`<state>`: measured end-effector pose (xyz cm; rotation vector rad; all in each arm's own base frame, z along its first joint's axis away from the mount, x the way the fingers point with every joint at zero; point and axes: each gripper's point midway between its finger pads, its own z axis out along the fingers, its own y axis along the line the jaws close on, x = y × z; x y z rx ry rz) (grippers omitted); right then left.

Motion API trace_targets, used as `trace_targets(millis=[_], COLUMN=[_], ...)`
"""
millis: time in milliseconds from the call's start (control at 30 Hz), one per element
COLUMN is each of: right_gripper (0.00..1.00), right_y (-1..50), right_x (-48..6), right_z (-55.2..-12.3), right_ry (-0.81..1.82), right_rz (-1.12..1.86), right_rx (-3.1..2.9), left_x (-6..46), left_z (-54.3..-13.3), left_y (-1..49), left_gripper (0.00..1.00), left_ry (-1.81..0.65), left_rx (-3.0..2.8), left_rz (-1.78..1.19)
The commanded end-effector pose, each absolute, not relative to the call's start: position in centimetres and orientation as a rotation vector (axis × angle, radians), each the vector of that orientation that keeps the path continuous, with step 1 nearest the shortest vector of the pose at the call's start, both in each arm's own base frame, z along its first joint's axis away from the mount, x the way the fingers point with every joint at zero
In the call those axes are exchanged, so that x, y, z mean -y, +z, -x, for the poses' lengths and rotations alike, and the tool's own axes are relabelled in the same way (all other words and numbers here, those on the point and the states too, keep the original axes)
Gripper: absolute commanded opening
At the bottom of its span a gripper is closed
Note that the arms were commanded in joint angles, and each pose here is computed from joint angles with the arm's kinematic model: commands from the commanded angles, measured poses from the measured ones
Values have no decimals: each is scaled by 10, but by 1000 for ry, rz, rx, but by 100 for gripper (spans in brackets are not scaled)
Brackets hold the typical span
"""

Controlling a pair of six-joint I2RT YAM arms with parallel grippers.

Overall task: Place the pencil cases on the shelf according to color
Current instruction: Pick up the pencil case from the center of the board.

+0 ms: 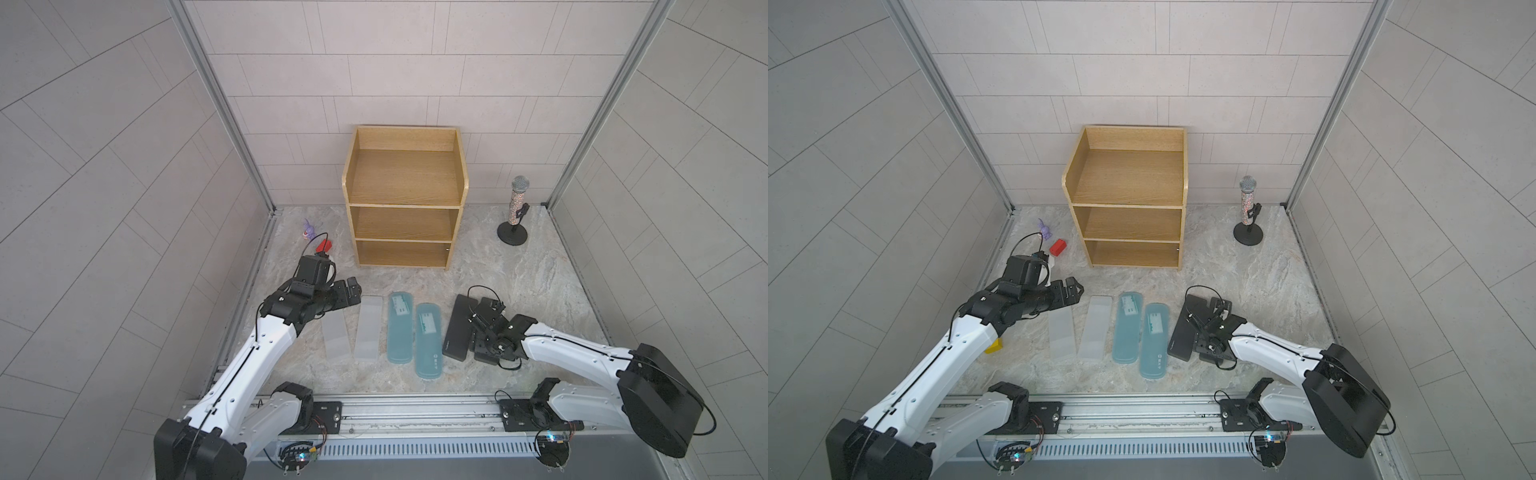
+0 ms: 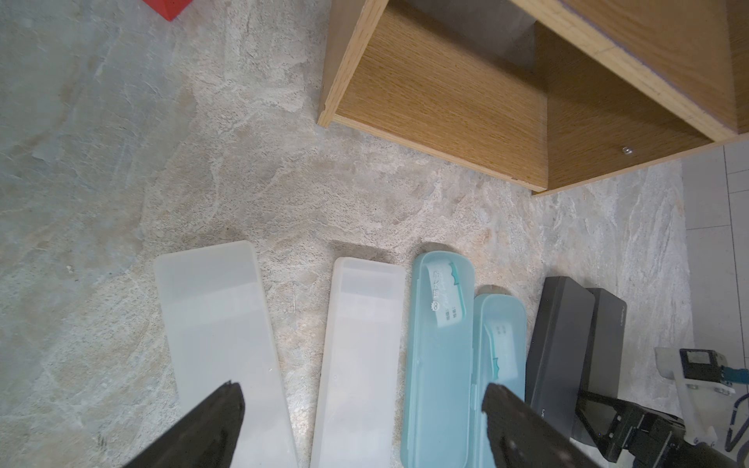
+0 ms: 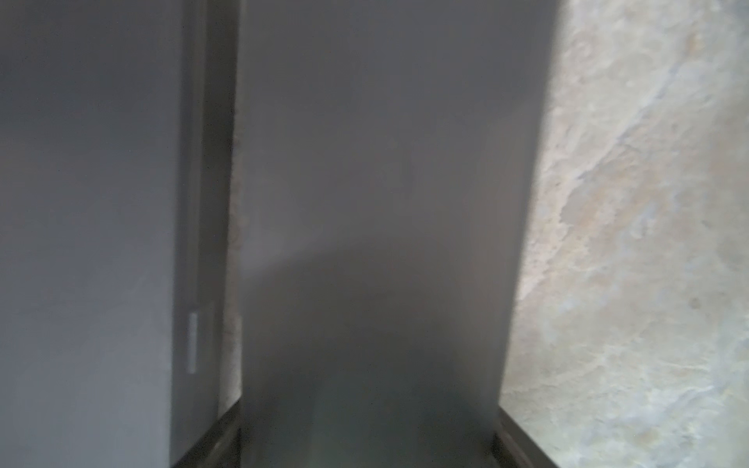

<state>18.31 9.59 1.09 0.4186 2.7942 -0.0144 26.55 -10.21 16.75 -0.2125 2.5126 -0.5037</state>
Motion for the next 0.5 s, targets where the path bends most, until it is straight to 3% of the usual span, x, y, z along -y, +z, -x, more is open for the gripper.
trace_targets(millis=[0, 133, 333, 467], right_gripper=[65, 54, 50, 39], right_y=[-11, 3, 48, 83], right_x=[-83, -84, -81, -88], right_z=[-154, -157, -164, -168], right_ry=[-74, -61, -104, -39], right_rz=[-458, -443, -369, -319], right_rx=[-2873, -2829, -2764, -2718], left_x=[104, 104, 102, 98], left_z=[-270, -270, -269, -267], left_y=[180, 180, 183, 187], left_gripper=[100, 100, 100, 100], left_ry=[-516, -517, -505, -488], left_rx=[-2475, -2473, -2464, -2452], left_rz=[194, 193, 192, 214])
